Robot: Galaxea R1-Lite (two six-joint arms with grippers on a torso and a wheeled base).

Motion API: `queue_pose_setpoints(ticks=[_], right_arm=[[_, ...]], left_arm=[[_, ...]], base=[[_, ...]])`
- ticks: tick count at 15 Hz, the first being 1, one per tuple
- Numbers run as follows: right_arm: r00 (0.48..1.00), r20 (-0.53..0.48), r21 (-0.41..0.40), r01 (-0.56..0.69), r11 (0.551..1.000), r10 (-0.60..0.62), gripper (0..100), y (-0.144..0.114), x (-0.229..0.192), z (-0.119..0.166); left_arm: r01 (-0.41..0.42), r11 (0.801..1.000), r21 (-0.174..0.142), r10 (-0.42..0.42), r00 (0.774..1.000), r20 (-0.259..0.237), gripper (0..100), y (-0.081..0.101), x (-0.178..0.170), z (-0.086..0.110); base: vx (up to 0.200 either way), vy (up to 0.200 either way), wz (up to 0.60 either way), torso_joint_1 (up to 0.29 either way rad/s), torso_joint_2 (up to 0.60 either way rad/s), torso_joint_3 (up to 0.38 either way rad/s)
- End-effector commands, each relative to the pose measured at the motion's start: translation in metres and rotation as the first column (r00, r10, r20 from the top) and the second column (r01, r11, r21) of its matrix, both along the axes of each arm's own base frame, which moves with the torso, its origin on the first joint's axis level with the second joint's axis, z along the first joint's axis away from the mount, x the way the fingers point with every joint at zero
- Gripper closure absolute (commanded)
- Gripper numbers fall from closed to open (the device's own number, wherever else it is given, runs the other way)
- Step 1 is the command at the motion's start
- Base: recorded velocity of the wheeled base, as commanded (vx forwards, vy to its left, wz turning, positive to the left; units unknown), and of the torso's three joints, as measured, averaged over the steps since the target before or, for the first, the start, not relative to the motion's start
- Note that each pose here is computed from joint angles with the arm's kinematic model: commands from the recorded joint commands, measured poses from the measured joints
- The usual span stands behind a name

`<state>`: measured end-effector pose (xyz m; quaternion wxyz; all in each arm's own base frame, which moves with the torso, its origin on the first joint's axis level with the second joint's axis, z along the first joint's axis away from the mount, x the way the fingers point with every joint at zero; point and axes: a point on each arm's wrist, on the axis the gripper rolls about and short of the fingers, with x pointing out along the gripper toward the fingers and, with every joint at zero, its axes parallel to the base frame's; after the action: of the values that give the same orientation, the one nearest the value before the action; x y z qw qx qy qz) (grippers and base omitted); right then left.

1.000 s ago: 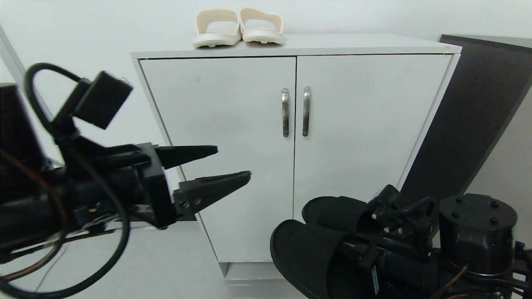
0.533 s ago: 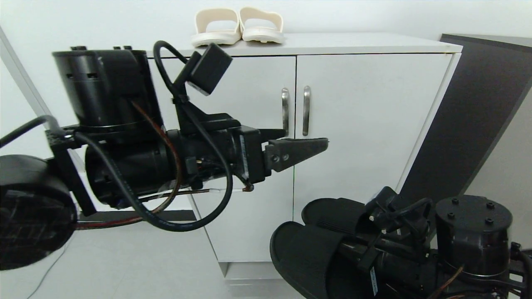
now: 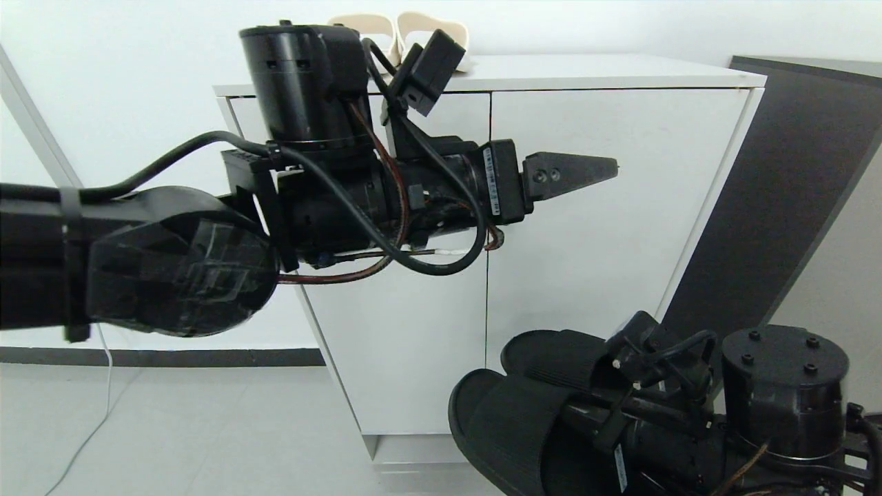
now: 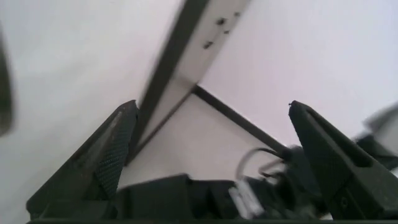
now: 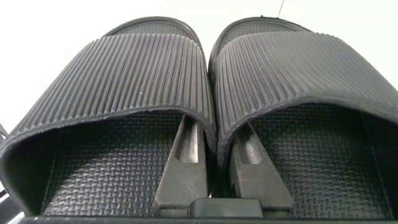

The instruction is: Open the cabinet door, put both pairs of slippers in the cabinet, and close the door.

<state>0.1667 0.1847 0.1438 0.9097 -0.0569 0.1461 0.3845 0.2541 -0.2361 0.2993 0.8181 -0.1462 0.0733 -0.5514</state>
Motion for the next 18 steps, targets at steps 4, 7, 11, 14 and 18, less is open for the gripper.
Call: queue_pose_setpoints(ticks=[4,7,11,14,18], right_arm=[[1.000,-0.001,-0.001,-0.001,1.000,0.001,100,0.000,0.000,0.000],[1.000,0.001,-0.002,0.000,1.000,0.000,100,0.000,0.000,0.000],[1.000,0.000,-0.003,0.000,1.000,0.000,100,0.000,0.000,-0.001],[1.000,0.001,-0.004,0.000,1.000,0.000,100,0.000,0.000,-0.001],[1.000,0.001,-0.006,-0.001,1.000,0.001,100,0.000,0.000,-0.001]], left_arm=[[-0.159,0.986,0.049,0.157,0.987,0.030,0,-0.010,0.020,-0.014],[-0.234,0.971,0.041,0.233,0.972,0.035,0,0.000,0.031,-0.011],[-0.258,0.965,0.046,0.256,0.966,0.031,0,0.006,0.038,-0.014],[-0.260,0.964,0.051,0.259,0.965,0.026,0,0.000,0.048,-0.019],[-0.259,0.965,0.052,0.258,0.966,0.025,0,-0.009,0.060,-0.022]], base=[[0.000,0.000,0.00,0.000,0.00,0.000],[0.000,0.000,0.00,0.000,0.00,0.000],[0.000,0.000,0.00,0.000,0.00,0.000],[0.000,0.000,0.00,0.000,0.00,0.000],[0.000,0.000,0.00,0.000,0.00,0.000]])
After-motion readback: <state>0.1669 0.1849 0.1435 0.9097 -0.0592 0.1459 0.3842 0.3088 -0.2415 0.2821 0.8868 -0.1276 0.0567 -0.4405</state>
